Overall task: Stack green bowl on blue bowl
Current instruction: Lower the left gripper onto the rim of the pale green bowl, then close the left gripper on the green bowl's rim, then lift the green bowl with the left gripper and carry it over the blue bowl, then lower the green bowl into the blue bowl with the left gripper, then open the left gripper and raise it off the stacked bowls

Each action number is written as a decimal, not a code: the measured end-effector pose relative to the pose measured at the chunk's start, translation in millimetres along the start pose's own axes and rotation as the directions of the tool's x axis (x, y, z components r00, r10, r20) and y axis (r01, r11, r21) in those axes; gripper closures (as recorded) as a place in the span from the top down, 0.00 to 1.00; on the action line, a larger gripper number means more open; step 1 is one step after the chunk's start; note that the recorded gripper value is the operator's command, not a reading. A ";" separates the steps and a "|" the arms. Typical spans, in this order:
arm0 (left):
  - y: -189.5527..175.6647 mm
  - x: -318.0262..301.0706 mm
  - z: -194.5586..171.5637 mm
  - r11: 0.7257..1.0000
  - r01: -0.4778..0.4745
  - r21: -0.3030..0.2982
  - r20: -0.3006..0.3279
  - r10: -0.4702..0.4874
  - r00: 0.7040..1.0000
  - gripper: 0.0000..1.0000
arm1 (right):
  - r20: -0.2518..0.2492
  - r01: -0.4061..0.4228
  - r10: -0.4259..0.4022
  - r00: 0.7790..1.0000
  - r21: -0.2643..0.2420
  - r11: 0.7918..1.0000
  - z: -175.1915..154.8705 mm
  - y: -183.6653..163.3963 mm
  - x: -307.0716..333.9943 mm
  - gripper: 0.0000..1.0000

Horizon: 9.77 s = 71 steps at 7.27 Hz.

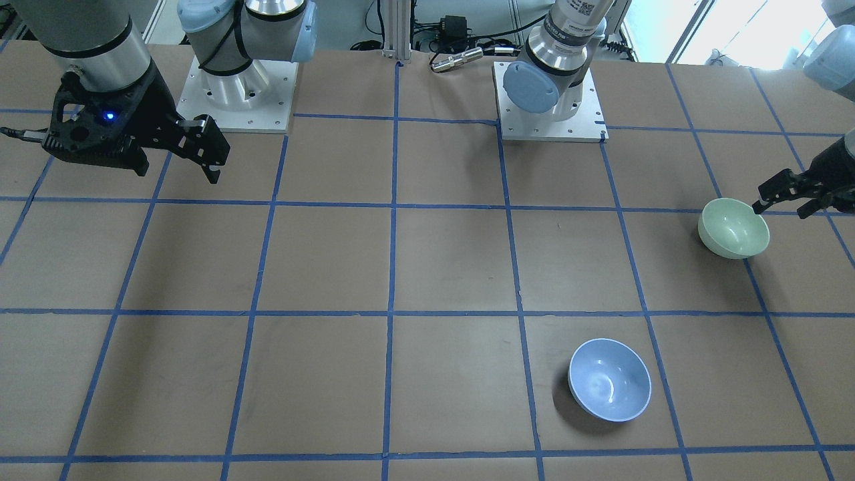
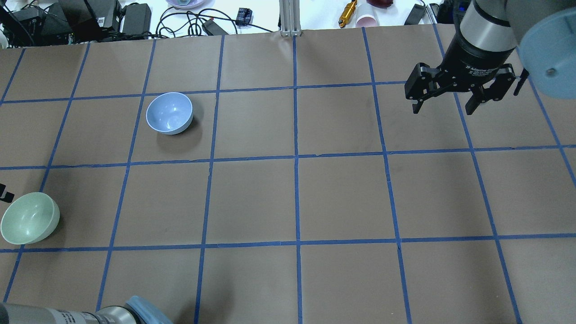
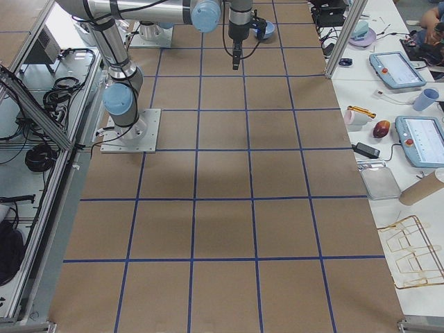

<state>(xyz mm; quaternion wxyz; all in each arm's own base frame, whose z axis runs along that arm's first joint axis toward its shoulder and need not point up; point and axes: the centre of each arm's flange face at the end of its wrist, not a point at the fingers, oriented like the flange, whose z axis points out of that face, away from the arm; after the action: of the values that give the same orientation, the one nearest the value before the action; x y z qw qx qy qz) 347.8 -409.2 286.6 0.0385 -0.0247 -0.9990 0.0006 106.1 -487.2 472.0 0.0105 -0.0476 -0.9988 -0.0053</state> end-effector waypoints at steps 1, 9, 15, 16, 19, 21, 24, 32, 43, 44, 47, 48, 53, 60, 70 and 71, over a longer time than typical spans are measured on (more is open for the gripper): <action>5.9 -14.2 14.3 1.000 -0.010 0.015 -0.020 0.010 1.000 1.00 | 0.000 0.000 0.000 1.000 0.000 1.000 -0.1 0.0 0.0 1.00; 18.9 -36.8 81.3 0.998 -0.061 0.009 -0.058 0.061 0.996 1.00 | 0.000 0.000 0.000 1.000 0.001 1.000 -0.2 0.0 0.0 1.00; 19.8 -39.7 102.7 0.998 -0.059 -0.008 -0.084 0.058 0.995 0.94 | 0.000 0.000 0.000 1.000 0.000 1.000 -0.1 0.0 0.0 1.00; 21.0 -41.4 104.6 0.998 -0.055 -0.008 -0.086 0.054 0.995 0.90 | 0.000 0.000 0.000 1.000 0.000 1.000 0.0 0.0 0.0 1.00; 30.0 -50.8 109.4 0.999 -0.033 -0.010 -0.095 0.032 0.995 0.53 | 0.000 0.000 0.000 1.000 0.000 1.000 -0.2 0.0 0.0 1.00; 30.2 -50.6 110.2 1.000 -0.031 -0.007 -0.099 0.030 0.995 0.17 | 0.000 0.000 0.000 1.000 0.000 1.000 -0.2 0.0 0.0 1.00; 30.1 -50.5 110.1 0.999 -0.031 -0.005 -0.101 0.031 0.994 0.00 | 0.000 0.000 0.000 1.000 0.000 1.000 -0.1 0.0 0.0 1.00; 28.5 -46.6 96.0 0.999 -0.036 -0.001 -0.100 0.036 0.994 0.00 | 0.000 0.000 0.000 1.000 0.000 1.000 0.0 0.0 0.0 1.00; -137.3 68.5 4.2 0.995 0.048 0.086 -0.304 -0.020 0.952 0.00 | 0.000 0.000 0.000 1.000 0.000 1.000 -0.2 0.0 0.0 1.00; -165.0 94.6 -2.8 0.993 0.070 0.091 -0.316 -0.038 0.948 0.00 | 0.000 0.000 0.000 1.000 0.000 1.000 -0.2 0.0 0.0 1.00; -224.3 157.0 6.7 0.986 0.158 0.058 -0.369 -0.126 0.921 0.00 | 0.000 0.000 0.000 1.000 0.000 1.000 -0.2 0.0 0.0 1.00; -240.5 176.9 16.0 0.982 0.185 0.042 -0.373 -0.157 0.915 0.00 | 0.000 0.000 0.000 1.000 0.000 1.000 -0.2 0.0 -0.1 1.00; -273.5 203.1 46.3 0.978 0.207 0.037 -0.365 -0.179 0.914 0.00 | 0.000 0.000 0.000 1.000 0.000 1.000 -0.2 0.0 0.0 1.00; -275.4 222.3 56.8 0.978 0.209 0.008 -0.370 -0.191 0.909 0.08 | 0.000 0.000 0.000 1.000 0.000 1.000 -0.2 0.0 0.0 1.00; -272.2 251.3 17.0 0.966 0.258 0.025 -0.342 -0.235 0.910 1.00 | 0.000 0.000 0.000 1.000 0.000 1.000 -0.2 0.0 0.0 1.00; -268.1 270.1 -3.4 0.969 0.243 0.035 -0.302 -0.222 0.927 1.00 | 0.000 0.000 0.000 1.000 0.000 1.000 -0.2 0.0 0.0 1.00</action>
<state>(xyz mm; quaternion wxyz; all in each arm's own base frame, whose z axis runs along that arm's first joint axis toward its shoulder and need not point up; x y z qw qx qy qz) 65.9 -663.7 311.6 0.1880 0.0955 -0.9771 0.0281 106.1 -487.2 472.2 0.0107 -0.0476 -0.9988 -0.0051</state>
